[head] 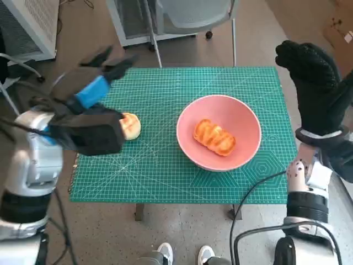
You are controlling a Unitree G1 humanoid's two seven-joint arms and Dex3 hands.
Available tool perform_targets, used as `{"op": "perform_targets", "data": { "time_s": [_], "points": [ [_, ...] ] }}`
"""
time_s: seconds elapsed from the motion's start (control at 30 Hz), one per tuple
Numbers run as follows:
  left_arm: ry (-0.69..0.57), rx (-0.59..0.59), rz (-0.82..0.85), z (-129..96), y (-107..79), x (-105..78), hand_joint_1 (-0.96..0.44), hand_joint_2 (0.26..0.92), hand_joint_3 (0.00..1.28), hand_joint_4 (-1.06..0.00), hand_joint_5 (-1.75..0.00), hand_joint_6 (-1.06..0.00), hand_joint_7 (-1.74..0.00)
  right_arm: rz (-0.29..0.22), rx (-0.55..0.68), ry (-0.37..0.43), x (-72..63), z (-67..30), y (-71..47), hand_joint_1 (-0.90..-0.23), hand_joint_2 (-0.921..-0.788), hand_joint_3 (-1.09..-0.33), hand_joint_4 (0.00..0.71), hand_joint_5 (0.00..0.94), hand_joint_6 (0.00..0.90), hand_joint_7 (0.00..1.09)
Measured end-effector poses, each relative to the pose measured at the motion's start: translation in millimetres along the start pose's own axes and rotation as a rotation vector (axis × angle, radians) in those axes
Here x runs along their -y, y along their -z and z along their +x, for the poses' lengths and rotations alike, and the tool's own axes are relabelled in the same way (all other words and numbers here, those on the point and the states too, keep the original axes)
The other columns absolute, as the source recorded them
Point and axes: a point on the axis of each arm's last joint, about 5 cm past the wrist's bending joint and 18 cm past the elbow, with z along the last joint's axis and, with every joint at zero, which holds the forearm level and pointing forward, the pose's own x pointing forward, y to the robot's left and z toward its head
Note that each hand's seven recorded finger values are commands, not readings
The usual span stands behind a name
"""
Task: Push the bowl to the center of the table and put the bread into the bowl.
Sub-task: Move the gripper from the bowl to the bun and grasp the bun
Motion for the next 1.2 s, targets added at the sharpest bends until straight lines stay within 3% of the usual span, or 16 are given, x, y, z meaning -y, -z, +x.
{"op": "perform_targets", "data": {
  "time_s": [0.47, 0.73, 1.2],
  "points": [
    [0.13, -0.115, -0.067, 5, 18.9, 22.3, -0.33, 0.743, 0.0, 0.0, 0.0, -0.18, 0.0, 0.012, -0.008, -0.006, -0.4, 0.4, 2.0, -0.685, -0.921, -0.737, 0.28, 0.0, 0.393, 0.0],
    [0.246, -0.167, -0.05, 23, 26.5, 43.8, -0.35, 0.748, 0.0, 0.0, 0.0, -0.18, 0.0, 0.026, -0.02, -0.013, -0.2, 1.1, 3.8, -0.697, -0.921, -0.725, 0.281, 0.001, 0.399, 0.01],
    [0.322, -0.275, 0.043, 58, 28.8, 72.5, -0.38, 0.747, 0.0, 0.0, 0.0, -0.18, 0.0, 0.04, -0.023, -0.015, 1.6, 1.7, 3.5, -0.699, -0.921, -0.722, 0.287, 0.003, 0.402, 0.01]
  ]
}}
